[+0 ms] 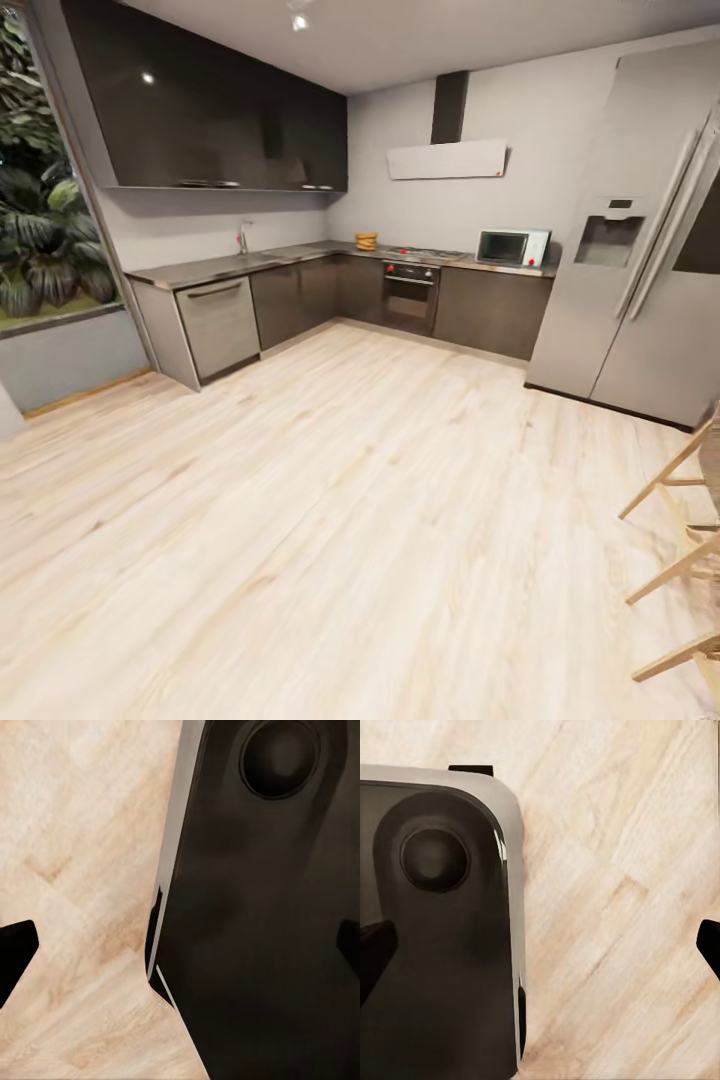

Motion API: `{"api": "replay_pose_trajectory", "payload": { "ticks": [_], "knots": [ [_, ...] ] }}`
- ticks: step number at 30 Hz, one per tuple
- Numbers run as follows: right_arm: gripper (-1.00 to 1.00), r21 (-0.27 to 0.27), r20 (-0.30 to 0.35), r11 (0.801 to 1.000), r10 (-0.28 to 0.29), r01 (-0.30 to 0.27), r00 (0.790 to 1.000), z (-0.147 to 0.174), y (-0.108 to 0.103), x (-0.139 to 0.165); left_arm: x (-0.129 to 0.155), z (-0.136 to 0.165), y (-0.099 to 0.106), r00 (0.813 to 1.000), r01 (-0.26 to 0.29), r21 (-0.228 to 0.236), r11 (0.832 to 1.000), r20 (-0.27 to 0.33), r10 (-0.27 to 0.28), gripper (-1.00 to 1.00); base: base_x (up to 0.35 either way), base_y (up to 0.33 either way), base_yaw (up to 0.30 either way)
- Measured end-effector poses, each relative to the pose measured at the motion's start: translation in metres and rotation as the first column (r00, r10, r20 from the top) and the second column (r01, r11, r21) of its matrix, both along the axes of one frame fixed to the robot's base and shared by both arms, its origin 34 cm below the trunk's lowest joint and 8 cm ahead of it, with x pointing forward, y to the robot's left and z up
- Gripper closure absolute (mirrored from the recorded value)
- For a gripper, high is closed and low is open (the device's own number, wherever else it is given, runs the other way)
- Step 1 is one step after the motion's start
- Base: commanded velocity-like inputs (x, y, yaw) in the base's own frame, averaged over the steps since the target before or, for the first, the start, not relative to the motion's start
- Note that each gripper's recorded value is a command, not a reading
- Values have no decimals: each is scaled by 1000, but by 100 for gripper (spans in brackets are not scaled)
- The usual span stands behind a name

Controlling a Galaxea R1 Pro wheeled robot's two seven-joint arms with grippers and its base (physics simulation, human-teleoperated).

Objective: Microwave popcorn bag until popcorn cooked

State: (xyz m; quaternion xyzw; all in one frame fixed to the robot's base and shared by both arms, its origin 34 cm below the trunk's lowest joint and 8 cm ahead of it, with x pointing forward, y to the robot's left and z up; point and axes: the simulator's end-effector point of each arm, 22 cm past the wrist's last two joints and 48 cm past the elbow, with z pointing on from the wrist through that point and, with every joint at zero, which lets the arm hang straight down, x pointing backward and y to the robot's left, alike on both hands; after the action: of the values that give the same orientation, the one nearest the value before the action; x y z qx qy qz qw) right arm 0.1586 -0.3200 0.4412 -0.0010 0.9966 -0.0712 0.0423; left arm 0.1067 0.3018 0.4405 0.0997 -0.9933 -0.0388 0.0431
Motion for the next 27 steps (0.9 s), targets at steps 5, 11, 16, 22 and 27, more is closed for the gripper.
{"api": "replay_pose_trajectory", "payload": {
  "ticks": [5, 11, 16, 22, 27],
  "knots": [
    [-100, 0, 0, 1000, 0, 0, 1000, 0, 0, 0, 0, 0, 0, 1000, 0, 0, 1000, 0, 0, -100, 339, 0, -297],
    [-100, 0, 0, 1000, 0, 0, 1000, 0, 0, 0, 0, 0, 0, 1000, 0, 0, 1000, 0, 0, -100, 339, 0, -297],
    [-100, 0, 1, 1000, 0, 0, 1000, 0, 0, 0, 0, 0, 0, 1000, 0, 0, 1000, 0, 0, -100, 339, 0, -295],
    [-100, 0, 0, 1000, 0, 0, 1000, 0, 0, 0, 0, 0, 0, 1000, 0, 0, 1000, 0, 0, -100, 339, 0, -136],
    [-100, 0, 1, 1000, 0, 0, 1000, 0, 0, 0, 0, 0, 0, 1000, 0, 0, 1000, 0, 0, -100, 339, 0, -8]
  ]
}}
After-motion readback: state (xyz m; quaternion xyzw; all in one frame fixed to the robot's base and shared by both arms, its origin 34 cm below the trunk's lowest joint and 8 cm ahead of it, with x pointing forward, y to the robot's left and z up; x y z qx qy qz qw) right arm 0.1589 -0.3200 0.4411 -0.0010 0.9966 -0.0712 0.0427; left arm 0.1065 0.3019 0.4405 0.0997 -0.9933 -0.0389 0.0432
